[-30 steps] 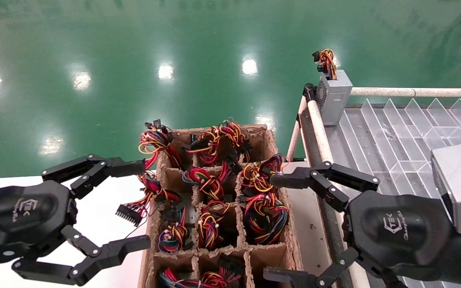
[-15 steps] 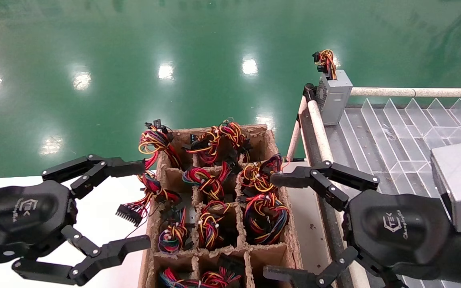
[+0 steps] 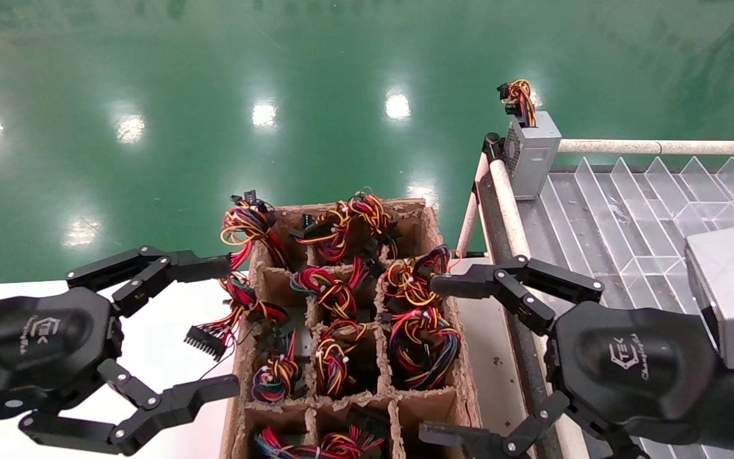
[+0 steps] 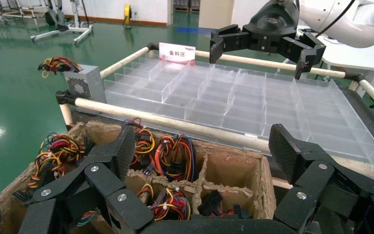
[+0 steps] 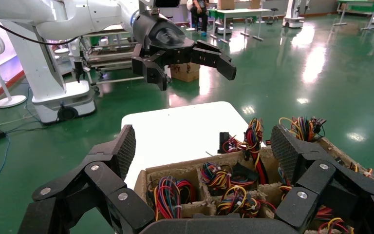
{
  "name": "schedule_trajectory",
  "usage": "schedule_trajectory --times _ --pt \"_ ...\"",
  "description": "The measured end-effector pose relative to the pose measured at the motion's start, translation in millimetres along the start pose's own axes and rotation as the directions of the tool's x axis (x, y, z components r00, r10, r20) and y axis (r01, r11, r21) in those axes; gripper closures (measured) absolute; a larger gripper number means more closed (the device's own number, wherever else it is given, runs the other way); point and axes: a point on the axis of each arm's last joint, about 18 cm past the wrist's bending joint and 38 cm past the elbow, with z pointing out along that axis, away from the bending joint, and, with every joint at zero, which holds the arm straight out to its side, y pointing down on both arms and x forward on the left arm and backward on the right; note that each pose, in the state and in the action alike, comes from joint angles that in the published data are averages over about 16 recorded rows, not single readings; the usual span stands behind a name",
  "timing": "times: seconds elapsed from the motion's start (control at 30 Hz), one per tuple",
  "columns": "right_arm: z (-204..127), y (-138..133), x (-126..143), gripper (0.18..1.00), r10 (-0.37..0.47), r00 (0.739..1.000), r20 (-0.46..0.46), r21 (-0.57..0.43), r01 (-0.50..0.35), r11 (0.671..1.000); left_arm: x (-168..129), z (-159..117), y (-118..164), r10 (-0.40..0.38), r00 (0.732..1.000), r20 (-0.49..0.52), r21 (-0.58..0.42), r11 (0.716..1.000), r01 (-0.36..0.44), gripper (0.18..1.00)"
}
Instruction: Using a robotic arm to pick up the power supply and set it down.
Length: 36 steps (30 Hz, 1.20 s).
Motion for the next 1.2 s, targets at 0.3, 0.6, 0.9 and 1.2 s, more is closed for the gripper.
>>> schedule_trajectory --times 0.3,0.6,0.9,1.2 --pt "0.0 -0.1 0.1 0.179 0.0 1.0 0.0 0.0 0.0 1.0 0.0 0.0 0.0 0.0 1.0 0.0 0.0 1.0 0.0 0.184" --pt "0.0 -0.1 0.1 0.179 0.0 1.0 0.0 0.0 0.0 1.0 0.0 0.0 0.0 0.0 1.0 0.0 0.0 1.0 0.0 0.184" --pt "0.0 -0.1 0.1 0.179 0.0 1.0 0.0 0.0 0.0 1.0 0.0 0.0 0.0 0.0 1.0 0.0 0.0 1.0 0.0 0.184" --pt "0.0 -0.1 0.1 0.179 0.0 1.0 0.0 0.0 0.0 1.0 0.0 0.0 0.0 0.0 1.0 0.0 0.0 1.0 0.0 0.184"
